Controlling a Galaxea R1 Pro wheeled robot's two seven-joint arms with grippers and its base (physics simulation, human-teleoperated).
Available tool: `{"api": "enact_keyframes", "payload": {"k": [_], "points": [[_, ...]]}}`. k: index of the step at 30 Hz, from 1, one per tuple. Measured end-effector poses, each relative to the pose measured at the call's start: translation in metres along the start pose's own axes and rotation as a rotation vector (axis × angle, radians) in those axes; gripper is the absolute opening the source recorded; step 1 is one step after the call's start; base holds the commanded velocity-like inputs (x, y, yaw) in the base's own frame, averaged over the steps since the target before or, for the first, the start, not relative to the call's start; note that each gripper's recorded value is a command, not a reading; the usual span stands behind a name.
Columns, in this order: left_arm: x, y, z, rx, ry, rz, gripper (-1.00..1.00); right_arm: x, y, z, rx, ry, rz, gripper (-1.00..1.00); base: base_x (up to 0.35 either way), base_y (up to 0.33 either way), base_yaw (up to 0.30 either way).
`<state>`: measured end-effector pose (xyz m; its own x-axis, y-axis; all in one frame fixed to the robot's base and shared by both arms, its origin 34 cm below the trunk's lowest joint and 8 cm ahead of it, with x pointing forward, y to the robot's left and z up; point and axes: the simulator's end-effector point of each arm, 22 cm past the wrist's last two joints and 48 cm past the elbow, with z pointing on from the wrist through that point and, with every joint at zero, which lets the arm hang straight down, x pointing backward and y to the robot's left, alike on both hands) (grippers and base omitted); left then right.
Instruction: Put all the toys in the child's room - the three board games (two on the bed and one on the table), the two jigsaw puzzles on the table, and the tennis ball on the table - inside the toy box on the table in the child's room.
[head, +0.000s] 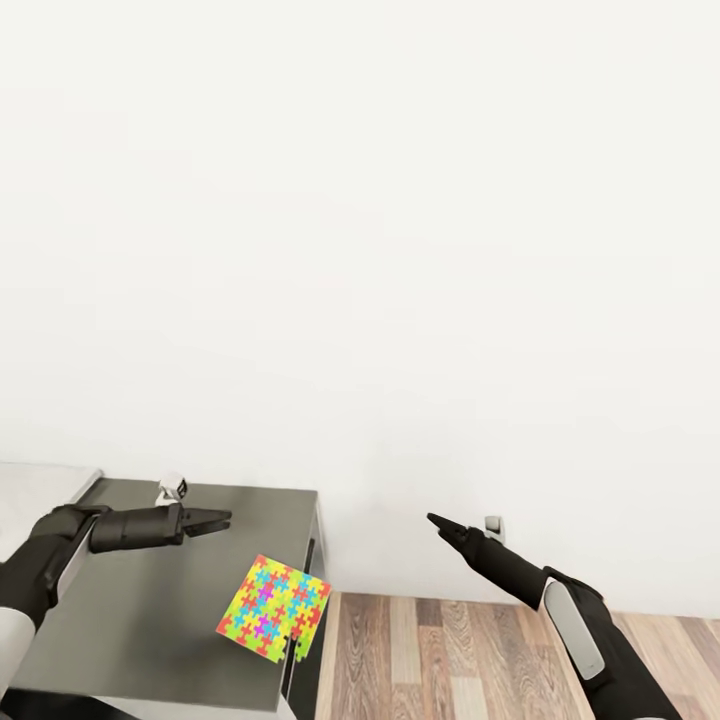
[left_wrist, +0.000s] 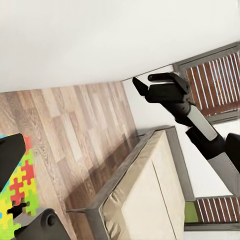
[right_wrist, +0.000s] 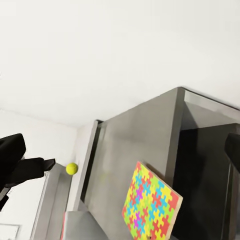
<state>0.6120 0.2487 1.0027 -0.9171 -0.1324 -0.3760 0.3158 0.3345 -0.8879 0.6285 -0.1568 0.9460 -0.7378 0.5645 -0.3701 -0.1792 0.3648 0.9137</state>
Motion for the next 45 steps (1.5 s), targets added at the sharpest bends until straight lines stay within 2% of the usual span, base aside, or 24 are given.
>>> {"api": "enact_keyframes", "payload": {"k": [4,10,21,26,33,39,45], "points": [[-0.010,-0.020,0.000,0.005,0.005,0.035,1.00,-0.002,0.003,-0.001,-0.004,-0.002,-0.004,1.00,0.000,0.000,0.066],[-0.013,-0.037,0.001,0.002,0.018,0.066,1.00,-0.006,0.002,0.000,-0.006,-0.006,-0.010,1.00,0.000,0.000,0.067],[-0.019,-0.044,-0.006,-0.016,0.020,0.107,1.00,-0.008,0.001,0.003,-0.006,-0.002,-0.009,1.00,0.000,0.000,0.068],[-0.022,-0.055,-0.004,-0.003,0.021,0.145,1.00,0.003,-0.007,0.007,0.035,0.059,0.057,1.00,0.000,0.000,0.069],[-0.020,-0.062,-0.001,0.012,0.022,0.166,1.00,0.009,-0.025,0.009,0.096,0.100,0.138,1.00,0.000,0.000,0.071],[-0.016,-0.068,0.003,0.018,0.029,0.195,1.00,0.009,-0.030,0.009,0.077,0.085,0.216,1.00,-0.104,0.000,0.076],[-0.015,-0.069,0.005,0.023,0.029,0.210,1.00,0.008,-0.031,0.011,0.060,0.076,0.239,1.00,-0.262,0.000,0.078]]}}
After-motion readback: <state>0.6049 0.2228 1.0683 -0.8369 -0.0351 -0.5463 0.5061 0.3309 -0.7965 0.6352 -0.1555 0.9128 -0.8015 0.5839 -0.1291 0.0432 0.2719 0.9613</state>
